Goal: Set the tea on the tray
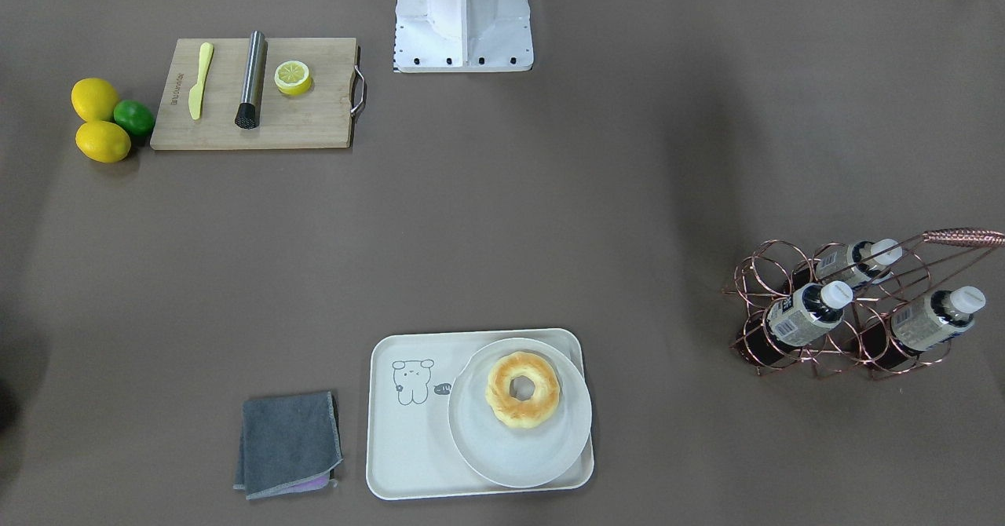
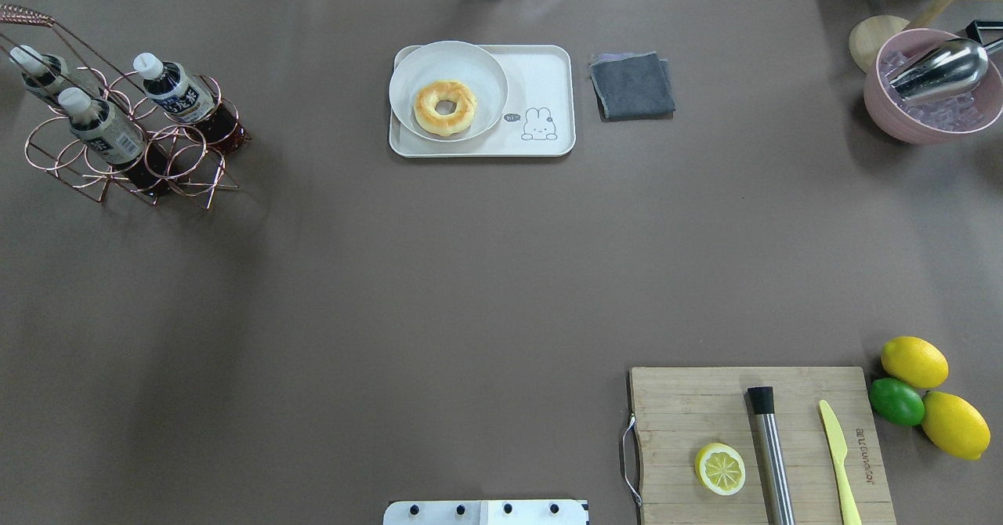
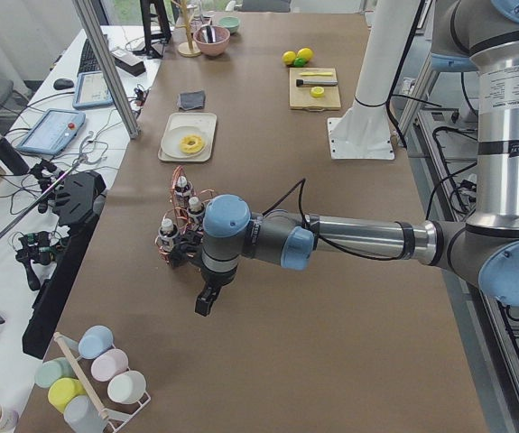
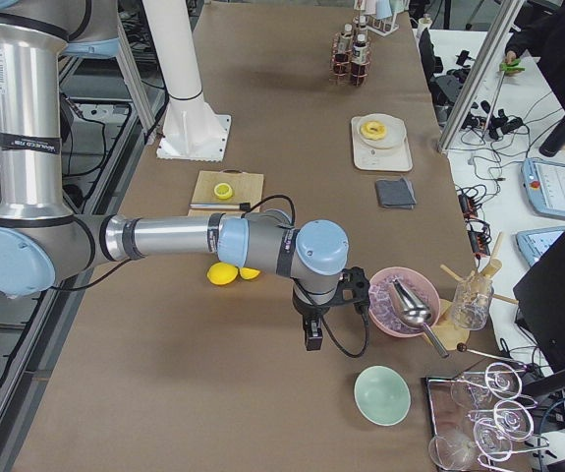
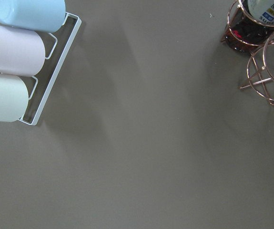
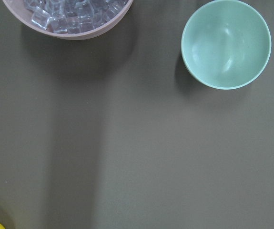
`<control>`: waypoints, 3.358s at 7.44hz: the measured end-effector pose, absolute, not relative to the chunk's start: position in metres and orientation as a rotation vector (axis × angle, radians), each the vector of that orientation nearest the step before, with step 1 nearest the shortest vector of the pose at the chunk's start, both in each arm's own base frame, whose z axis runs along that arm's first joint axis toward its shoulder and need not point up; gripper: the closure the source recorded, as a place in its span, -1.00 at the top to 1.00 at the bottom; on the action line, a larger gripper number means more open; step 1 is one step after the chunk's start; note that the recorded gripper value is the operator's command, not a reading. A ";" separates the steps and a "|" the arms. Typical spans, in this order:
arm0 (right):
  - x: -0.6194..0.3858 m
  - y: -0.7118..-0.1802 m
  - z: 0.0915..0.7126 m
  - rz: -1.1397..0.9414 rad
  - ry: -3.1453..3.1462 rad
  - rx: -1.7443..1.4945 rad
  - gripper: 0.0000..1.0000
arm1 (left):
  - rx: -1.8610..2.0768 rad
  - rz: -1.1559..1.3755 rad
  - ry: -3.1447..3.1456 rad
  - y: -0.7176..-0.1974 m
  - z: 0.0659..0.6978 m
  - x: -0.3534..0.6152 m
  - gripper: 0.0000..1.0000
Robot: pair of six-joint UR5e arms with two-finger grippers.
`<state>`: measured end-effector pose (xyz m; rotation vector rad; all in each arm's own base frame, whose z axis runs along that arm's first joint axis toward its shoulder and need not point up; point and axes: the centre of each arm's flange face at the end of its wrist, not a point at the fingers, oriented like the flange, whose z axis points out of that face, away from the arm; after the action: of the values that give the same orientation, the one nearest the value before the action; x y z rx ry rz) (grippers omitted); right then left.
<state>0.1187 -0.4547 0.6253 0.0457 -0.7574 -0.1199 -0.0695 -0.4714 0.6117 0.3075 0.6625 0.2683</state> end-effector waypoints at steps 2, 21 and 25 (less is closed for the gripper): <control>0.119 -0.458 0.622 -0.122 -0.754 0.053 1.00 | 0.306 0.267 0.663 -0.471 0.613 -0.070 0.95; 0.118 -0.457 0.617 -0.122 -0.767 0.059 1.00 | 0.295 0.259 0.662 -0.469 0.618 -0.071 0.95; 0.118 -0.461 0.614 -0.124 -0.766 0.064 1.00 | 0.294 0.260 0.663 -0.471 0.618 -0.071 0.95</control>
<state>0.1185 -0.4608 0.6139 0.0641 -0.7660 -0.1237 -0.0706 -0.4709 0.6182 0.2942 0.6626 0.2595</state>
